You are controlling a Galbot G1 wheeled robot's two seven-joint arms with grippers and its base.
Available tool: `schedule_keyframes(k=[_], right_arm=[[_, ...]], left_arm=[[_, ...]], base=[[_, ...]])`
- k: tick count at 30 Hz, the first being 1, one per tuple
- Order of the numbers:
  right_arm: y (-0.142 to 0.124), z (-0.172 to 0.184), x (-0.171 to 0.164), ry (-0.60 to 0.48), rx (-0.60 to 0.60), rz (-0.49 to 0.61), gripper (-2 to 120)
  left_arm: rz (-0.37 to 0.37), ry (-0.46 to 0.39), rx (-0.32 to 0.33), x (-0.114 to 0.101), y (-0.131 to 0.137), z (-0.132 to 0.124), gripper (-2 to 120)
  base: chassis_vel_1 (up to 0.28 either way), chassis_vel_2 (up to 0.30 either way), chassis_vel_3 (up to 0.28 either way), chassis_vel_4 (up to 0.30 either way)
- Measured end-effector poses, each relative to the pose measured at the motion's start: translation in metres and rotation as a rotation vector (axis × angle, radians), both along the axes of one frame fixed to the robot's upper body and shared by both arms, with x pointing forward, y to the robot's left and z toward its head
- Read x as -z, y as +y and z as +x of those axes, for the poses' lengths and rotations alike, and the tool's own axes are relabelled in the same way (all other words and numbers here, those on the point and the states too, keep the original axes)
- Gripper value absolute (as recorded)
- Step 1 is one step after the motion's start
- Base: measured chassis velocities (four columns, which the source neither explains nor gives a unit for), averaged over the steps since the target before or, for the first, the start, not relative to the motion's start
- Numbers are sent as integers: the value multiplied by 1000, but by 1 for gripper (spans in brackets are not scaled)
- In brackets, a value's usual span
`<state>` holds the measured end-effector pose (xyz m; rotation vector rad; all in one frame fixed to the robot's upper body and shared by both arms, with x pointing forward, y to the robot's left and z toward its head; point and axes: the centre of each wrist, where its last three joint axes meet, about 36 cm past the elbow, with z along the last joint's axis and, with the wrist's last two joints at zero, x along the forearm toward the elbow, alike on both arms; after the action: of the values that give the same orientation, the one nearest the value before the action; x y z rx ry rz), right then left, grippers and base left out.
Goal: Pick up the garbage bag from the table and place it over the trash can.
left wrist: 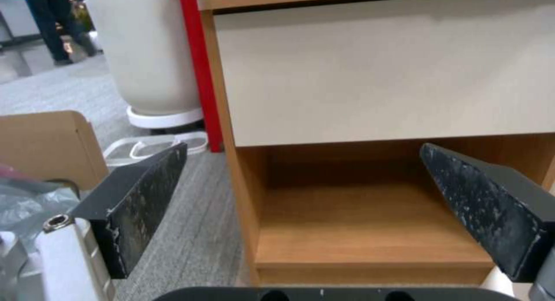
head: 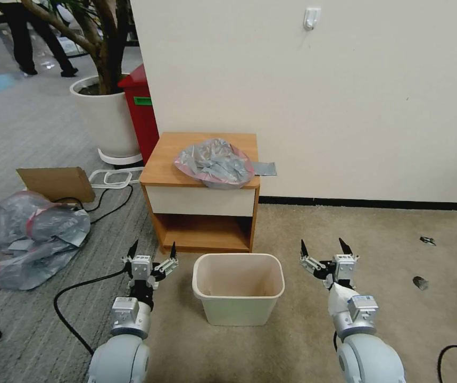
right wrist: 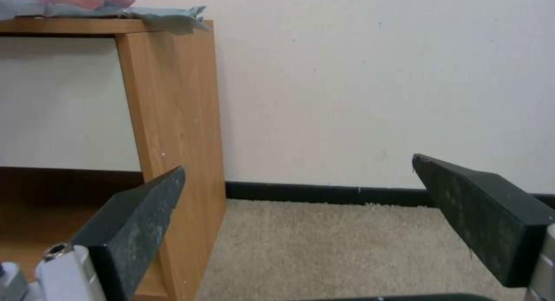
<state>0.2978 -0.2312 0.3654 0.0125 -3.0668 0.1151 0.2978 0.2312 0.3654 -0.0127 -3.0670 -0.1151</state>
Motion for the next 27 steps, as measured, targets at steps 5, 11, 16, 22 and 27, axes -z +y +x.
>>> schedule_keyframes(k=[5,11,16,22,27], right_arm=[[0,0,0,0,0,0,100],[0,0,0,0,0,0,100],[0,0,0,0,0,0,100],[0,0,0,0,0,0,100],[0,0,0,0,0,0,100]], left_arm=[[0,0,0,0,0,0,100],[0,0,0,0,0,0,100],[0,0,0,0,0,0,100],[0,0,0,0,0,0,100],[0,0,0,0,0,0,100]], base=[[0,0,0,0],[0,0,0,0],[0,0,0,0],[0,0,0,0],[0,0,0,0]])
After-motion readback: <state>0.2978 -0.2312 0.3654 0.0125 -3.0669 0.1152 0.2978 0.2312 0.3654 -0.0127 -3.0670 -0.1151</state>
